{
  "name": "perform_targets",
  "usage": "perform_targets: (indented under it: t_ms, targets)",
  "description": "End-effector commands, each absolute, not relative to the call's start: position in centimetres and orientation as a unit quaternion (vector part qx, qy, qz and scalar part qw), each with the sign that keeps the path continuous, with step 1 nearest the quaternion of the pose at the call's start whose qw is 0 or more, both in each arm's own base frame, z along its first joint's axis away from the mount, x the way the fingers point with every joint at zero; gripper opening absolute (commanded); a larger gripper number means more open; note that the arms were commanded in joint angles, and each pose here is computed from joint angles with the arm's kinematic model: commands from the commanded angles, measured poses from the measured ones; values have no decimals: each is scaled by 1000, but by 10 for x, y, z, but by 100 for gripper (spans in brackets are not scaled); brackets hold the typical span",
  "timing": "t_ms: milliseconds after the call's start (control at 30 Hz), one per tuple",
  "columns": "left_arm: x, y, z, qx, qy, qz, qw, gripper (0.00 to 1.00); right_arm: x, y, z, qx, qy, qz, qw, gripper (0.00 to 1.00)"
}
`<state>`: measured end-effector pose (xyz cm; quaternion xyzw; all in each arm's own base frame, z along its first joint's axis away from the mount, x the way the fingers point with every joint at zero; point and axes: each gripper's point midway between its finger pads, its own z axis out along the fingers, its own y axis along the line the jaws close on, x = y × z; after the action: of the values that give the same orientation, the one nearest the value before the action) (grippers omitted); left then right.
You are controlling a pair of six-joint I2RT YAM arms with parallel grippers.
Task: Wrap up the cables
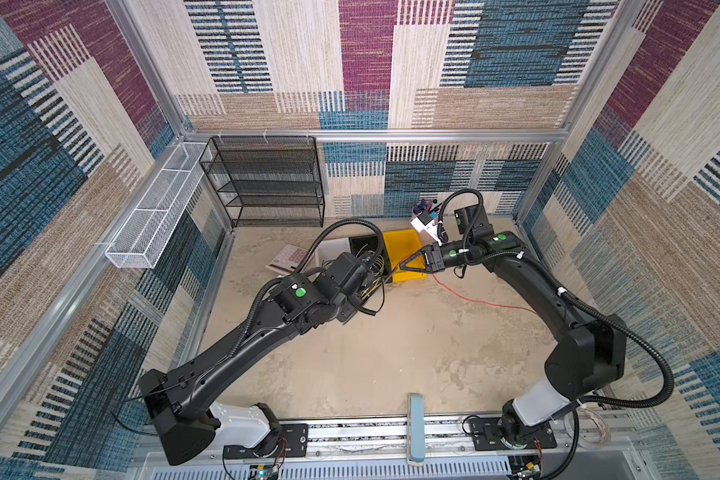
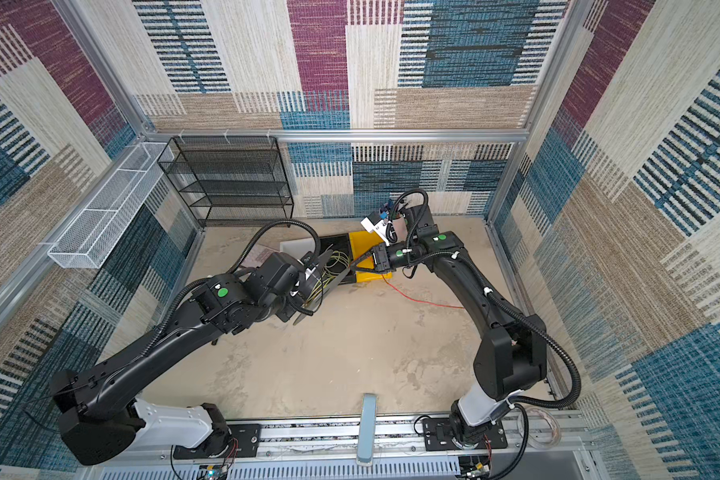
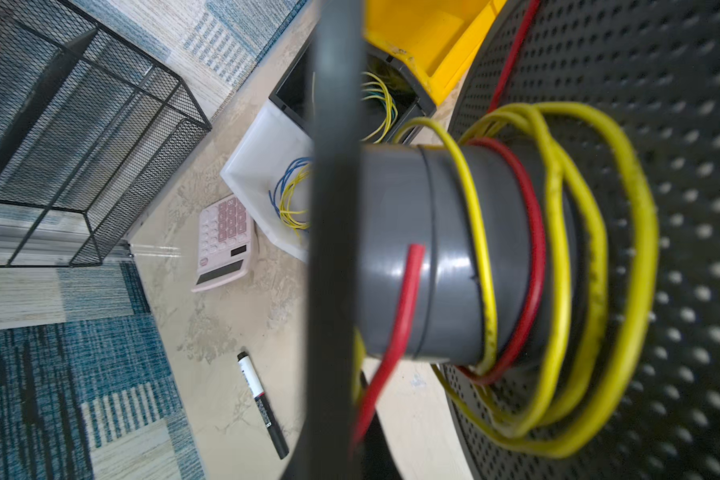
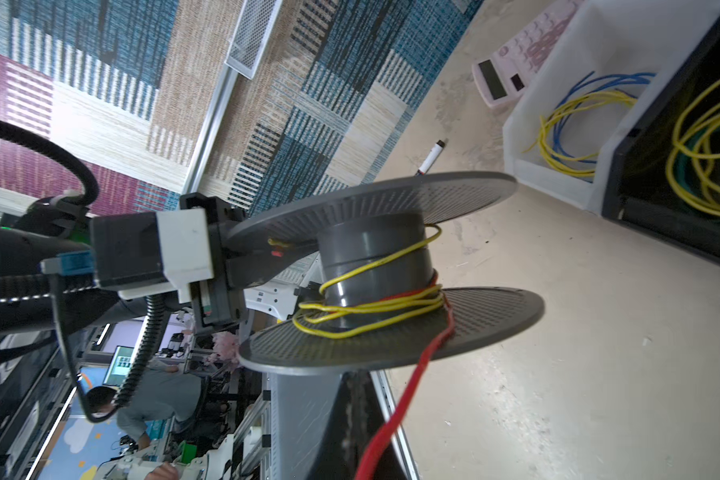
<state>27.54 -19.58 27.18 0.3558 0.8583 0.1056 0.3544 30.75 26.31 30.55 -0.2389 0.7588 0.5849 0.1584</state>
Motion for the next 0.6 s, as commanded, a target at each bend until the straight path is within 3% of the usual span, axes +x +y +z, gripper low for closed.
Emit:
perform_targets:
  t_ms: [0,200,367,567]
  targets:
    - [279,-171,275,358,848,190,341,0,296,267,341,-275,706,629,174,12]
    - [292,-174,291,338,840,199,376,0,268,263,340,-283,698,636,164,24]
    - [299,-180,300,335,835,202,388,0,244,264,322,-278,704,638,142,18]
    - [312,-177,315,320,825,229,406,0,222,260,316,-284,714,626,135,19]
